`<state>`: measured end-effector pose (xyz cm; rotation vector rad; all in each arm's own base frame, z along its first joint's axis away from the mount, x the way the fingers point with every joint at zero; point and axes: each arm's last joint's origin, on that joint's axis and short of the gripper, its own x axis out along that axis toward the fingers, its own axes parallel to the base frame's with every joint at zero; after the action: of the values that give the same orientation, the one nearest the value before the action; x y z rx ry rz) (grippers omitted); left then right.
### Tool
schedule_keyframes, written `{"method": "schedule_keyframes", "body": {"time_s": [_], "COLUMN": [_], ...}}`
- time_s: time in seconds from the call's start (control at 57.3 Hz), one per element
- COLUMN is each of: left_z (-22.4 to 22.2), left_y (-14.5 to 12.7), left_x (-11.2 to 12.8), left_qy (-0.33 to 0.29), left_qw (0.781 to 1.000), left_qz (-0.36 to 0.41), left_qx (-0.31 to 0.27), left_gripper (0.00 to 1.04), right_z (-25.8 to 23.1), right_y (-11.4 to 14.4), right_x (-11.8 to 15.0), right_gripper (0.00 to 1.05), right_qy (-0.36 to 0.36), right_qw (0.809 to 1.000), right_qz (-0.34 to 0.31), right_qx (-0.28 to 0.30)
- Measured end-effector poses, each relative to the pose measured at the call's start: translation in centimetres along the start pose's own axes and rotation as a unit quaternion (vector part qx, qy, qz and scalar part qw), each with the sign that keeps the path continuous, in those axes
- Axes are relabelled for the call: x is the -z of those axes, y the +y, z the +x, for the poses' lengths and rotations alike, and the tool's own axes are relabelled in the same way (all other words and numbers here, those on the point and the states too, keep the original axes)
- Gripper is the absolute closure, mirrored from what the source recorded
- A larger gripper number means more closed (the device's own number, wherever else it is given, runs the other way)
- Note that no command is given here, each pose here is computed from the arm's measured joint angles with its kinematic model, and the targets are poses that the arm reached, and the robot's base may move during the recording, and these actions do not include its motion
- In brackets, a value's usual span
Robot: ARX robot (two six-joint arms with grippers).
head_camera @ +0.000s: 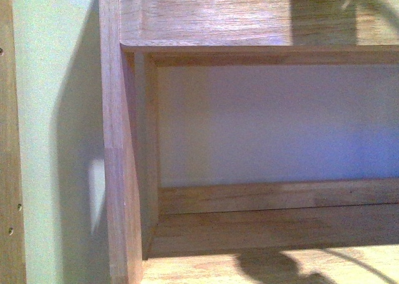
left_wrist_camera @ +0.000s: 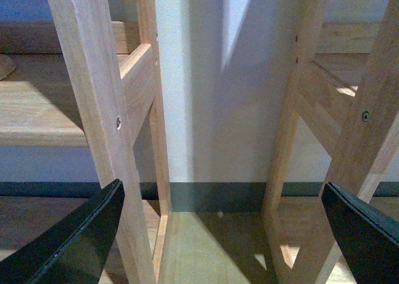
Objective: Put away toys
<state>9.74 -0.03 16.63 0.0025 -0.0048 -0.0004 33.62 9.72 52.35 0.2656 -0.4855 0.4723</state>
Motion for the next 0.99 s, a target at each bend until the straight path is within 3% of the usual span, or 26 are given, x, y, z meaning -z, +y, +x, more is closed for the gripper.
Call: {"method": "schedule_keyframes", "body": {"time_s": [0.331,0.994], "left_z": [0.0,0.0], "left_y": [0.0,0.0], "left_x": [0.0,0.0], "left_qy": [0.0,0.0], "left_qw": [1.0,1.0], "left_qz": [0.0,0.0], "left_qx": [0.0,0.0], "left_gripper": [0.06,0.06], "right_z": [0.8,0.6], "right_y": [3.0,1.4], "right_x": [1.6,2.9], "right_gripper": [0.98,0.98], "right_qy": [-0.001,0.001], "right_qw": [0.999,0.998], "right_qz": [0.04,0.057], "right_qx": [-0.017,0.025]}}
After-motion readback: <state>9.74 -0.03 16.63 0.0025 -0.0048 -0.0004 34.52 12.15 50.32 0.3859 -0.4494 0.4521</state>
